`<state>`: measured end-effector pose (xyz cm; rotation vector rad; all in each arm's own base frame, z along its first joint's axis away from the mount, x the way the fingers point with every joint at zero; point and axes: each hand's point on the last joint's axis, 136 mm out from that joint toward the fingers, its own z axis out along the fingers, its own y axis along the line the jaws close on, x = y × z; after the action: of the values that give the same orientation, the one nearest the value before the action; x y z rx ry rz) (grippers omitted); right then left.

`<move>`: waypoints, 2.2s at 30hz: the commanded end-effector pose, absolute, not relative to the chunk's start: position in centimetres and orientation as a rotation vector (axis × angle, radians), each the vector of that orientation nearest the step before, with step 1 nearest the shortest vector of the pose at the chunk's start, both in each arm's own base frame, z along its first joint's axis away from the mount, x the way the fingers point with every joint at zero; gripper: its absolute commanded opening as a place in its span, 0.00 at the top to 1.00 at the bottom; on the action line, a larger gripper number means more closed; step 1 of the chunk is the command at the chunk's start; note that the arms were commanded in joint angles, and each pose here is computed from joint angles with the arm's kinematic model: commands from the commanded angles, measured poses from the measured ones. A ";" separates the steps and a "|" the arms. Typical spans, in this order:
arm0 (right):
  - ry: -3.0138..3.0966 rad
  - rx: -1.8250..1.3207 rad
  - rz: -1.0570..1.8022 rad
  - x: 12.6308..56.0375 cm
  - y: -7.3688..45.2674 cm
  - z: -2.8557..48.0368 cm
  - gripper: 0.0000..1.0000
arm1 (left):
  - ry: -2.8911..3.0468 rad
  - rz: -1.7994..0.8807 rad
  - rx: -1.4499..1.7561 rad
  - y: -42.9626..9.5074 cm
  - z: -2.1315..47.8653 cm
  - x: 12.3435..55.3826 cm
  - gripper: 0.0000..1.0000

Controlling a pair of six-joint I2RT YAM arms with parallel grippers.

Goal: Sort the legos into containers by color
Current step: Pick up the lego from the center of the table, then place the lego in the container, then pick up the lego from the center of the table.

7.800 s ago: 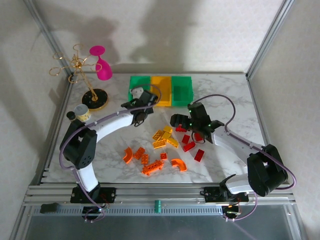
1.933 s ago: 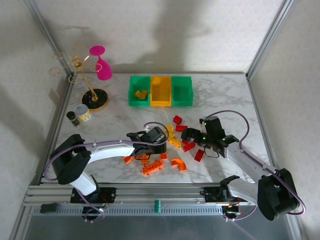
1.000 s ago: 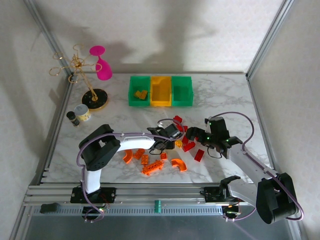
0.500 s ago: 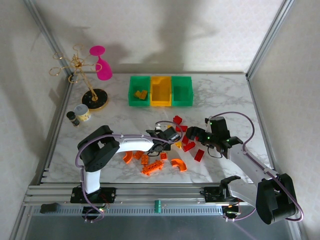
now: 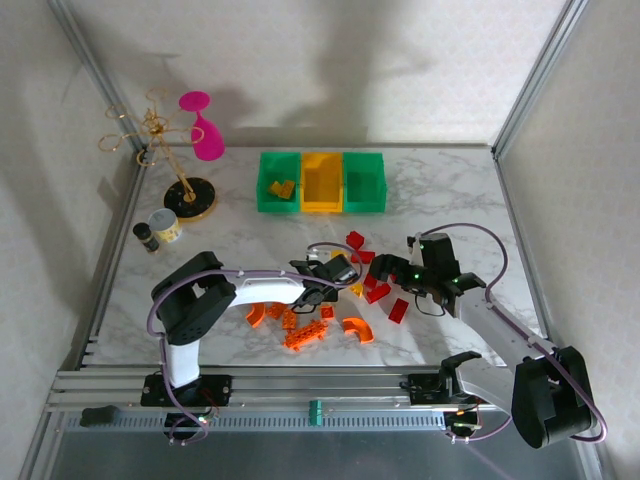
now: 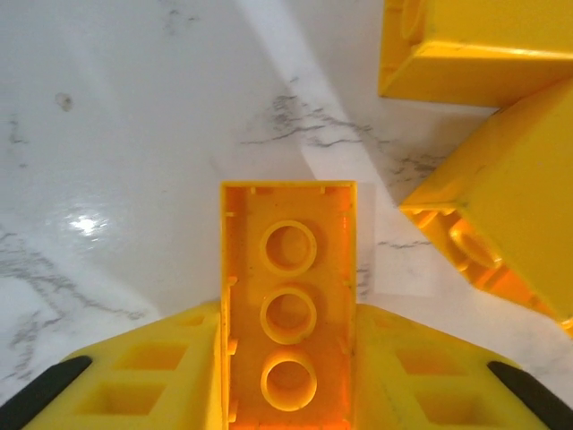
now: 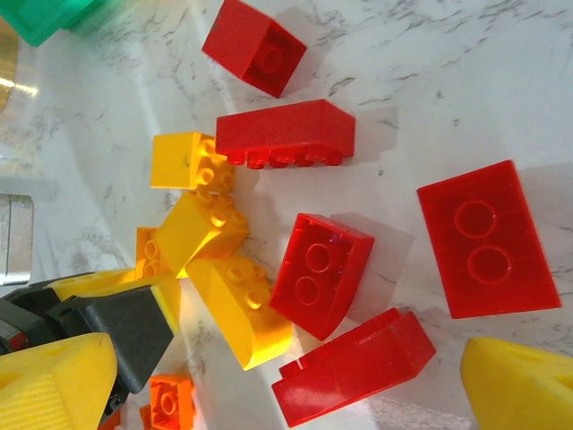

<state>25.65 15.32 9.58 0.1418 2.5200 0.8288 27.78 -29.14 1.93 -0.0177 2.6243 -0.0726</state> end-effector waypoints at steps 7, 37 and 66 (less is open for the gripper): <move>2.419 -0.033 0.905 27.8 19.1 13.2 0.01 | 2.484 0.024 -0.132 -23.4 8.6 31.8 0.70; 2.353 -0.036 0.886 33.1 22.0 16.2 0.01 | 2.294 -0.108 -0.337 -19.0 15.0 56.3 0.48; 2.483 0.272 0.778 29.2 11.0 10.6 0.01 | 2.501 -0.372 -0.196 -33.4 9.4 31.7 0.24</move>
<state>29.40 10.92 11.17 0.2890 2.4668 0.7585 30.91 -33.18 10.30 -0.0819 2.5294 -0.3989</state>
